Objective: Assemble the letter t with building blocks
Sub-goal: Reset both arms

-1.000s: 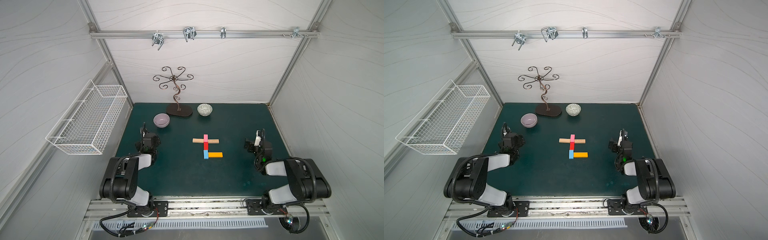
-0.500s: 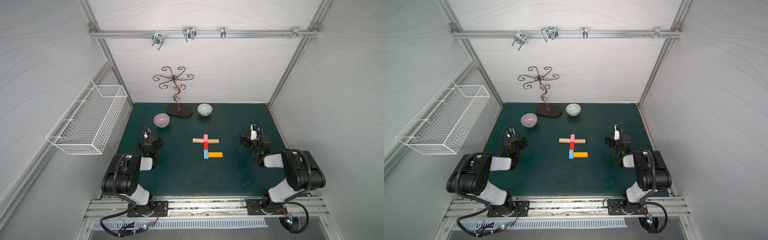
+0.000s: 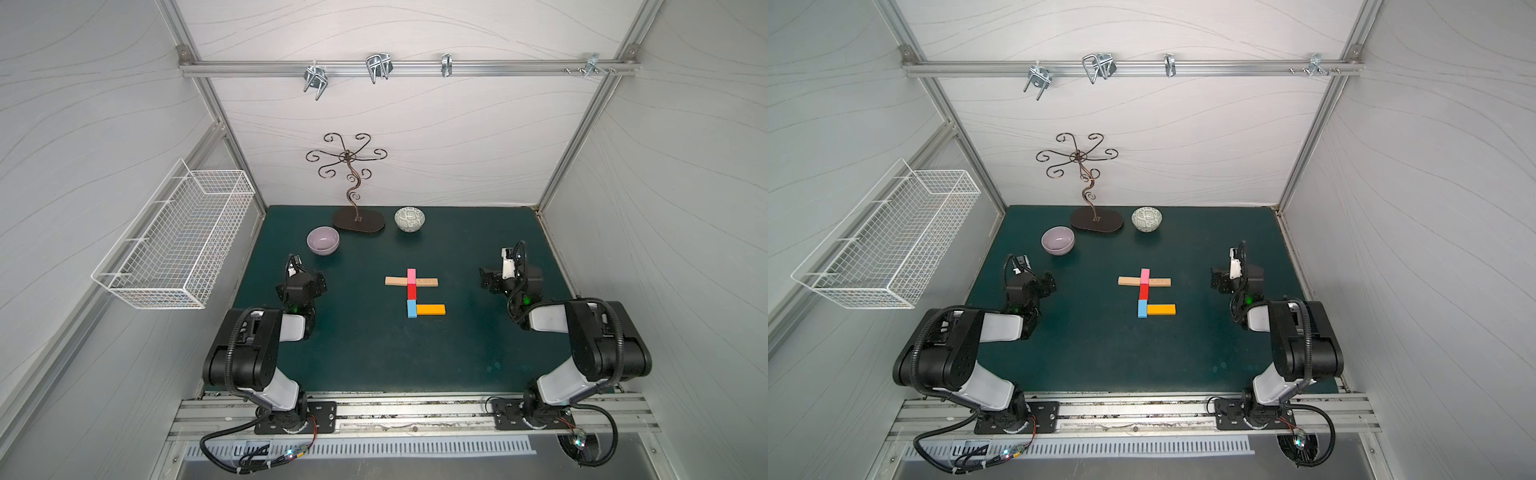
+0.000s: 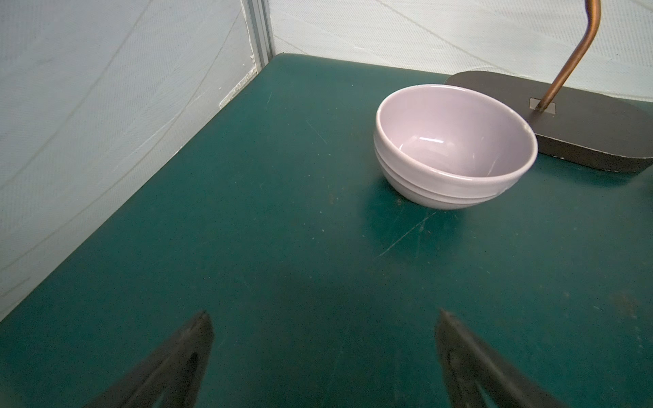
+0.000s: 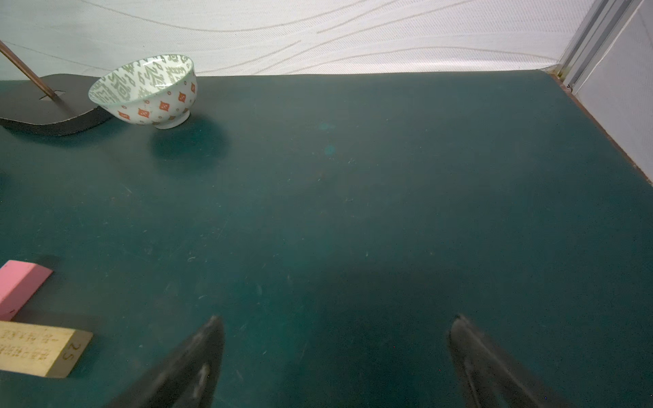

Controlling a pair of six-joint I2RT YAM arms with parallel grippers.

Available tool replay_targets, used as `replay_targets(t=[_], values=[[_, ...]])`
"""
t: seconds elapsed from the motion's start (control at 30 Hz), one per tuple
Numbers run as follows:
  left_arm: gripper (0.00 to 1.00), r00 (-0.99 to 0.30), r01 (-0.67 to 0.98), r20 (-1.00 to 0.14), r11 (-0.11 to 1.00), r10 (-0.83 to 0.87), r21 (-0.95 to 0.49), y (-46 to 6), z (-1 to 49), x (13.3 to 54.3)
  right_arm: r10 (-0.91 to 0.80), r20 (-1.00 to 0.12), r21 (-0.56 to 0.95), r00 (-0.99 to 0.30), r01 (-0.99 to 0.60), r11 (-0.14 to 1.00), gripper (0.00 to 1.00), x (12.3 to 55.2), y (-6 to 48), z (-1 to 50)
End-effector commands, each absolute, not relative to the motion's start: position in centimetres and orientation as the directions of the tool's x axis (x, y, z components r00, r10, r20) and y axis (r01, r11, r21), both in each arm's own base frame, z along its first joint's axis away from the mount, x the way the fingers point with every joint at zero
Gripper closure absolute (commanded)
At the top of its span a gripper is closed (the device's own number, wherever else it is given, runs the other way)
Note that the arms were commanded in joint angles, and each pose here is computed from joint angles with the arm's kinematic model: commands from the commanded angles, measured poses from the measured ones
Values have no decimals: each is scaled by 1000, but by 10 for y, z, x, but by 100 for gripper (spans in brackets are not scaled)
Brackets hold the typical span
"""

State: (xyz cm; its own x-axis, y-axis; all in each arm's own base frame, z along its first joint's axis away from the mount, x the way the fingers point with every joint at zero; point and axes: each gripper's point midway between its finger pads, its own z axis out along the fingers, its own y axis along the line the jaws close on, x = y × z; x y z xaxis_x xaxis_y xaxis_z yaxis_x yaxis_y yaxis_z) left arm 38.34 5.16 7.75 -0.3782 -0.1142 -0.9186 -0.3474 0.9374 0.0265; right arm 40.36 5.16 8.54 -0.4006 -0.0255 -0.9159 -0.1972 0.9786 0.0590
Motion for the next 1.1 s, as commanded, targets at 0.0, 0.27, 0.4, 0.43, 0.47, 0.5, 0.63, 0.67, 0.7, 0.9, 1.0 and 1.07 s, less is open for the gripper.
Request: replay_targets(t=[0.0, 0.27, 0.4, 0.43, 0.47, 0.5, 0.63, 0.67, 0.7, 0.9, 1.0, 1.07], values=[[0, -312, -341, -945, 940, -100, 13, 49, 96, 392, -42, -915, 47, -401, -211, 976, 1, 402, 53, 83], [0, -311, -341, -945, 940, -99, 14, 48, 96, 392, -64, -918, 22, -391, -213, 977, 1, 401, 56, 83], [0, -313, -340, -945, 940, -98, 15, 48, 95, 392, -70, -918, 17, -390, -214, 977, 1, 401, 56, 83], [0, -312, -342, -945, 940, -99, 14, 48, 96, 392, -69, -918, 17, -390, -214, 977, 1, 401, 56, 83], [0, -312, -342, -945, 940, -98, 15, 49, 96, 392, -71, -918, 15, -389, -215, 977, 1, 401, 56, 83], [0, -312, -342, -945, 940, -98, 15, 49, 96, 392, -71, -919, 15, -389, -215, 977, 1, 401, 56, 84], [0, -311, -341, -945, 940, -99, 14, 49, 96, 392, -71, -918, 16, -390, -214, 977, 1, 401, 56, 83], [0, -313, -342, -945, 940, -98, 16, 49, 95, 392, -71, -917, 16, -392, -214, 977, 1, 400, 56, 82], [0, -314, -342, -944, 940, -99, 15, 49, 95, 392, -72, -918, 15, -390, -215, 977, 1, 401, 56, 83], [0, -316, -342, -943, 940, -100, 15, 49, 95, 392, -71, -918, 15, -390, -214, 977, 1, 401, 56, 83], [0, -314, -341, -944, 940, -98, 15, 49, 96, 392, -71, -918, 16, -390, -214, 977, 1, 401, 57, 83], [0, -312, -343, -945, 939, -98, 16, 49, 96, 392, -71, -919, 15, -388, -214, 977, 1, 401, 56, 84]])
